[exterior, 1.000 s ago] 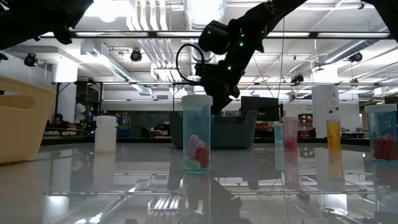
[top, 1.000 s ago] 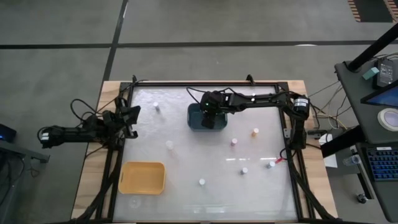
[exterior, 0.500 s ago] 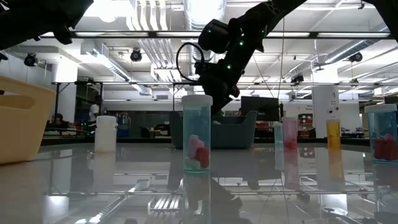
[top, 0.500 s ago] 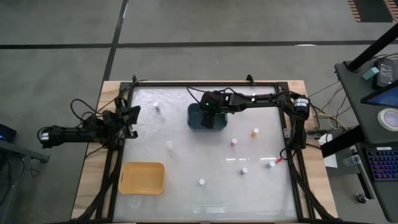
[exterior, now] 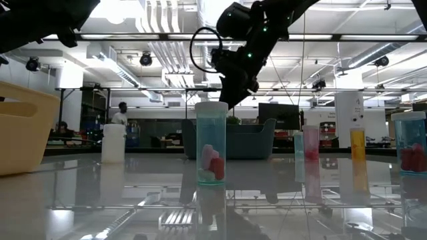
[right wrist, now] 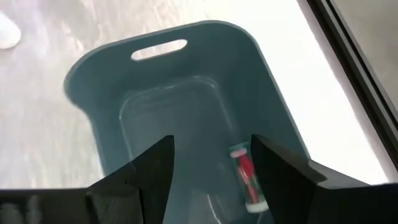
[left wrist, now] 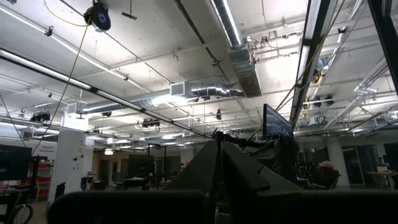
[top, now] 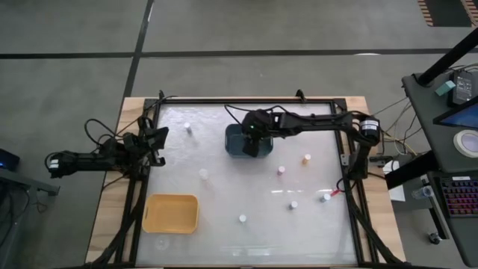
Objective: Pick and place medicine bottles into bin by pill shape (circle, oval)
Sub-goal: Put the white tablet bottle into the yellow bin
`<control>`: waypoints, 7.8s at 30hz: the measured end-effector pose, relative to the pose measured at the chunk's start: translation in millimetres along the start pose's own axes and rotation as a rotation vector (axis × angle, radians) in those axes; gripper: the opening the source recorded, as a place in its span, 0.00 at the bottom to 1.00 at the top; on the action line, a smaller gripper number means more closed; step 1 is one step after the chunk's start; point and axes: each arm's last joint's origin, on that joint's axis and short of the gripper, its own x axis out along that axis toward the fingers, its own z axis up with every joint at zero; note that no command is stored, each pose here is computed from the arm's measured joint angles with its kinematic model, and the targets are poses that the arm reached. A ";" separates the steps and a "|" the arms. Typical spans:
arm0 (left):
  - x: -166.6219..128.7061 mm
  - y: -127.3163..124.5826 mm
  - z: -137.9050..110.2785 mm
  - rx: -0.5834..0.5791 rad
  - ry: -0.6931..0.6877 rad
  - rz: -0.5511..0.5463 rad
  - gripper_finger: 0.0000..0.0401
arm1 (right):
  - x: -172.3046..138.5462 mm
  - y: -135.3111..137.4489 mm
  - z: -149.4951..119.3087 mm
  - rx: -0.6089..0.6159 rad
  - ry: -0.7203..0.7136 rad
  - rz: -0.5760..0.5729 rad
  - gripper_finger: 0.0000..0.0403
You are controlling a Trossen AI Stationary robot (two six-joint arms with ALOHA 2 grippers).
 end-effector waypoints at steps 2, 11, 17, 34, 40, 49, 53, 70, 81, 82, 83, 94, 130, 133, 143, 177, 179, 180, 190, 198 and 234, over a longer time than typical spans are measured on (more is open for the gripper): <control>0.0 0.0 0.0 0.000 0.000 0.000 0.02 | -5.1 4.6 -0.2 -0.009 0.000 0.008 0.51; 0.0 0.2 0.5 -0.004 -0.005 0.004 0.02 | -29.6 43.1 -5.6 -0.085 -0.030 0.076 0.51; 0.0 0.2 0.5 -0.010 -0.004 0.004 0.02 | -53.2 65.3 -19.9 -0.104 -0.086 0.130 0.51; 18.5 -4.9 2.3 -0.229 0.070 -0.024 0.02 | -94.4 66.6 -93.8 -0.159 -0.464 0.225 0.51; 36.8 -10.4 1.0 -0.315 0.141 -0.026 0.02 | -100.5 57.6 -119.7 -0.196 -0.625 0.218 0.51; 74.1 -26.0 3.8 -0.416 0.219 -0.059 0.02 | -122.5 44.0 -150.2 -0.247 -0.859 0.244 0.51; 91.5 -37.9 3.2 -0.421 0.265 -0.091 0.02 | -129.2 39.6 -160.0 -0.258 -0.933 0.240 0.51; 155.2 -85.3 0.3 -0.535 0.940 0.007 0.02 | -138.9 29.4 -186.0 -0.240 -1.000 0.235 0.51; 157.0 -103.1 -18.1 -0.527 1.541 0.331 0.02 | -139.8 29.7 -183.7 -0.238 -0.974 0.240 0.51; 156.0 -104.1 -20.4 -0.542 1.577 0.359 0.01 | -139.8 29.7 -183.6 -0.237 -0.975 0.240 0.51; 154.8 -105.0 -22.6 -0.562 1.614 0.394 0.01 | -139.8 29.7 -183.7 -0.238 -0.974 0.240 0.51; 141.4 -112.1 -53.3 -0.665 1.822 0.677 0.02 | -139.2 29.8 -184.2 -0.250 -0.970 0.234 0.51; 131.4 -103.0 -95.2 -0.437 1.906 0.844 0.59 | -138.0 29.9 -185.0 -0.294 -0.959 0.213 0.51; 128.6 -103.5 -100.5 -0.438 1.904 0.844 0.59 | -137.9 29.9 -185.0 -0.294 -0.959 0.213 0.51; 123.0 -104.2 -109.6 -0.467 1.882 0.828 0.53 | -137.8 29.9 -185.1 -0.297 -0.957 0.211 0.51; 176.8 -146.8 -12.3 -0.505 1.883 0.466 0.31 | -137.1 29.8 -185.5 -0.302 -0.950 0.202 0.51; 175.0 -159.1 0.1 -0.511 1.891 0.395 0.31 | -136.9 29.8 -185.7 -0.303 -0.947 0.202 0.51; 173.0 -165.5 5.4 -0.513 1.896 0.359 0.31 | -136.9 29.8 -185.7 -0.303 -0.947 0.202 0.51; 130.7 -212.4 48.0 -0.417 2.002 0.112 0.31 | -136.8 29.8 -185.8 -0.301 -0.946 0.203 0.51; 88.1 -221.9 69.2 -0.282 2.105 0.206 0.31 | -136.8 29.8 -185.8 -0.294 -0.945 0.207 0.51; -4.2 -179.5 16.0 -0.430 2.019 0.712 0.31 | -136.7 29.9 -185.9 -0.303 -0.946 0.203 0.51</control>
